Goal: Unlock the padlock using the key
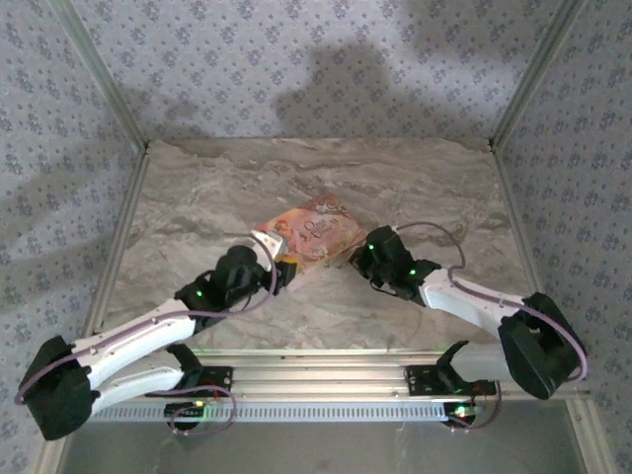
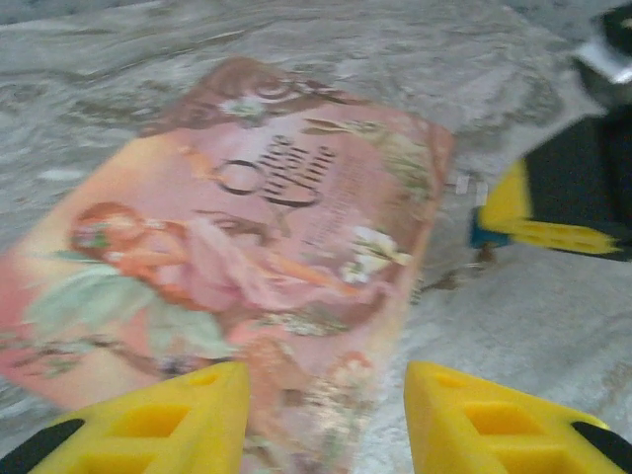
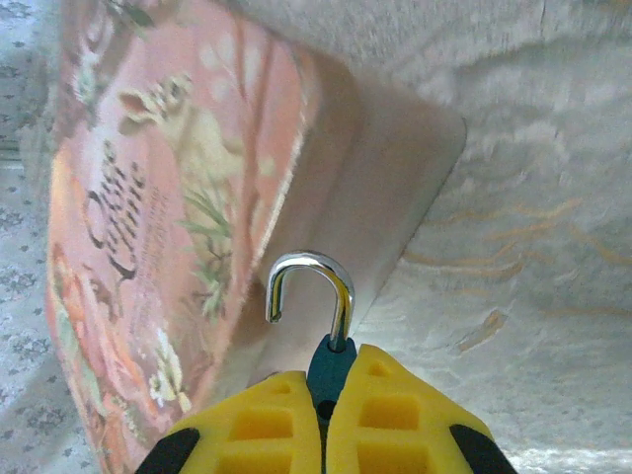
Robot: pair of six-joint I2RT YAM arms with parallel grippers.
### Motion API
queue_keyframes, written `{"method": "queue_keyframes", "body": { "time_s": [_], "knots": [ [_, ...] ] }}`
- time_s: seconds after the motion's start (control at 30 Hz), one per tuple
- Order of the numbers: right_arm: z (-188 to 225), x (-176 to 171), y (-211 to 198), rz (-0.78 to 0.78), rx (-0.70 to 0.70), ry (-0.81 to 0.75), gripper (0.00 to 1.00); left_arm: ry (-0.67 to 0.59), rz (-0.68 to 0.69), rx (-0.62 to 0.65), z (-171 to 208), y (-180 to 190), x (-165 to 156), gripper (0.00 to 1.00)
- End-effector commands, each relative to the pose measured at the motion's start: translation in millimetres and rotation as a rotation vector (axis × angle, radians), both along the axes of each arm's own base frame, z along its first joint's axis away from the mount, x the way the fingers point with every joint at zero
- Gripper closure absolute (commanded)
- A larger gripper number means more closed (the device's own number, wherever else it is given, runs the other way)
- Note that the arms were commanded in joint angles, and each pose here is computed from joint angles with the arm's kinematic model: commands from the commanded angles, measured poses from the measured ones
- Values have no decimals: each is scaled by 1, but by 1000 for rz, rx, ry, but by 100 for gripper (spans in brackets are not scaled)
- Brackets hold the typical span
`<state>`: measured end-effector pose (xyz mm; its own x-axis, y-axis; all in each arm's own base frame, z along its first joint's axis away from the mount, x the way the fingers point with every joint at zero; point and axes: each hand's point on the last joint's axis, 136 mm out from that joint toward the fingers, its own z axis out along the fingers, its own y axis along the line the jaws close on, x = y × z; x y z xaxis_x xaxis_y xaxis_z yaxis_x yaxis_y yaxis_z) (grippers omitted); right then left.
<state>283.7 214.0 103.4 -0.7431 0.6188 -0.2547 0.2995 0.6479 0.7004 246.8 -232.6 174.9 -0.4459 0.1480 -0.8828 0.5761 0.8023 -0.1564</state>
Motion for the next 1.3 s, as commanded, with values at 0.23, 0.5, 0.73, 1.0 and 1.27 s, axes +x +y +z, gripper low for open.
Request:
{"method": "queue_keyframes", "body": {
  "time_s": [0.23, 0.5, 0.73, 1.0, 1.27],
  "knots": [
    [14, -24, -62, 361, -140, 161, 100, 166, 162, 8, 14, 52, 26, 38],
    [-6, 12, -109, 424, -206, 224, 100, 294, 235, 53, -3, 82, 42, 27],
    [-45, 45, -107, 509, -219, 262, 100, 328, 284, 42, -13, 100, 43, 25],
    [-54, 59, -121, 542, -328, 297, 91, 346, 336, 39, -27, 115, 38, 25],
    [-10, 66, -131, 545, -416, 239, 45, 316, 381, 55, -12, 126, 48, 24]
  ]
}}
